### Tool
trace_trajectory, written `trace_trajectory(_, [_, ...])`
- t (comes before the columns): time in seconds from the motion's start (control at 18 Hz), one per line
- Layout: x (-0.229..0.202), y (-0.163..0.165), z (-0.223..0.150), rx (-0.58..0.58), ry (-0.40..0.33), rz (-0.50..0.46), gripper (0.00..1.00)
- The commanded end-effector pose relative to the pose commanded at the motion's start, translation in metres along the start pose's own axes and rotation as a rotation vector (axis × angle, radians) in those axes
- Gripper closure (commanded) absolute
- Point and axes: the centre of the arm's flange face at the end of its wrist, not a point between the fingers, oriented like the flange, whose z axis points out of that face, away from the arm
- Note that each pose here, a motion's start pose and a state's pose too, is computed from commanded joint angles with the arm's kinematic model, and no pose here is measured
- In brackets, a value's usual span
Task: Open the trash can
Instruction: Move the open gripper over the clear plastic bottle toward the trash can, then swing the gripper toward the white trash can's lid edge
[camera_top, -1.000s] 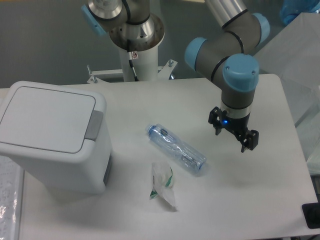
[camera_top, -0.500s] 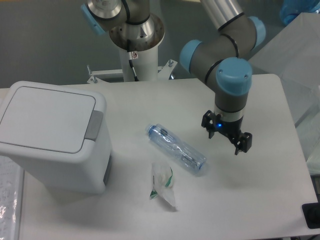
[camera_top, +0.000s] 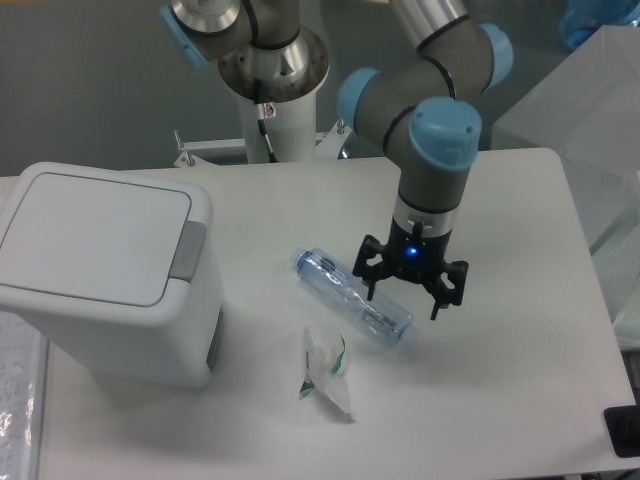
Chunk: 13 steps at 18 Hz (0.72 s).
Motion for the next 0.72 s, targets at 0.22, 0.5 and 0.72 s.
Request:
trace_trajectory(0.22, [0.04, -0.031, -0.025, 0.102, 0.062, 0.066, 0.0])
trace_trajectory(0.5, [0.071, -0.049, -0.065, 0.193, 0.092, 0.071, 0.0])
trace_trajectory(0.72, [0.093, -0.054, -0.079, 0.212, 0.095, 0.097, 0.0])
